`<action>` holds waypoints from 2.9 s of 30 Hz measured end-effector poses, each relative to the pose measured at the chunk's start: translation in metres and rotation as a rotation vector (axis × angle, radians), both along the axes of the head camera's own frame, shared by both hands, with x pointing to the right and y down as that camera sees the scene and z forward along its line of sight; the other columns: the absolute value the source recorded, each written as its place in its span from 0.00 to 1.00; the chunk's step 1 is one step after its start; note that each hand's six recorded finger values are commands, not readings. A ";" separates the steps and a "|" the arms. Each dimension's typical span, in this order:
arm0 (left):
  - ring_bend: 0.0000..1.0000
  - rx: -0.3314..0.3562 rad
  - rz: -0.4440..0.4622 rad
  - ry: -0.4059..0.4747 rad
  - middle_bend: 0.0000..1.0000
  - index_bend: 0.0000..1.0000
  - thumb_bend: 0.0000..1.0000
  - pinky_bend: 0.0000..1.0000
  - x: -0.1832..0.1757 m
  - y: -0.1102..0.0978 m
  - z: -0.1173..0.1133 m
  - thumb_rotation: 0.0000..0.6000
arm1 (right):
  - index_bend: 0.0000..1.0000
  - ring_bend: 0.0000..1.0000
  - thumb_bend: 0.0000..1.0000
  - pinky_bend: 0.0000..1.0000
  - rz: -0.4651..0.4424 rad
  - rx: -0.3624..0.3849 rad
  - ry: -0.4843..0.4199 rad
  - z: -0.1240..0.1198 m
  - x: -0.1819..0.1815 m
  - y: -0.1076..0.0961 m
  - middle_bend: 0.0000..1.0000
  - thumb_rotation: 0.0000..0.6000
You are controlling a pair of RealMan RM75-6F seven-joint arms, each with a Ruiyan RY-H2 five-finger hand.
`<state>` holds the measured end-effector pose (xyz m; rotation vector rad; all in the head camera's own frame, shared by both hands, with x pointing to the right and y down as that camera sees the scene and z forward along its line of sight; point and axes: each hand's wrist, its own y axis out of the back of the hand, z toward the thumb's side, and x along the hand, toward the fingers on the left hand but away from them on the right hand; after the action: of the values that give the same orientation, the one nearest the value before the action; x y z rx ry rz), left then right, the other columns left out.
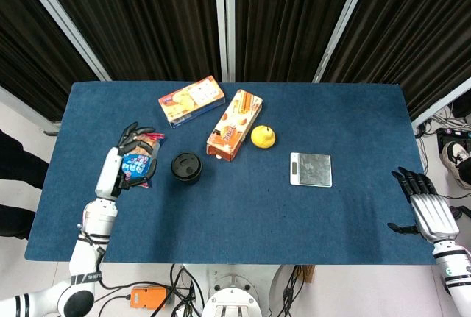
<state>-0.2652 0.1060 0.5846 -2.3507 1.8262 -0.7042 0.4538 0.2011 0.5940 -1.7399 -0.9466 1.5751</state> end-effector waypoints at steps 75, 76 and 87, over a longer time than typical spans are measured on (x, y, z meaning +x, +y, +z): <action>0.00 -0.007 0.005 0.107 0.13 0.22 0.40 0.00 0.022 0.006 0.069 1.00 | 0.00 0.00 0.11 0.02 0.041 0.026 0.024 -0.013 0.008 -0.002 0.05 1.00; 0.00 0.004 0.004 0.077 0.13 0.22 0.40 0.00 0.011 0.005 0.064 1.00 | 0.00 0.00 0.11 0.02 0.043 0.031 0.024 -0.014 0.009 -0.003 0.05 1.00; 0.00 -0.001 0.042 -0.485 0.14 0.22 0.34 0.00 -0.121 0.011 0.021 1.00 | 0.00 0.00 0.11 0.02 0.080 0.076 0.019 -0.026 0.024 -0.009 0.05 1.00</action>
<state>-0.3858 0.1165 0.6052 -1.9760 1.5556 -1.1456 0.4778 0.1920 0.5684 -1.6513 -1.0649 1.5816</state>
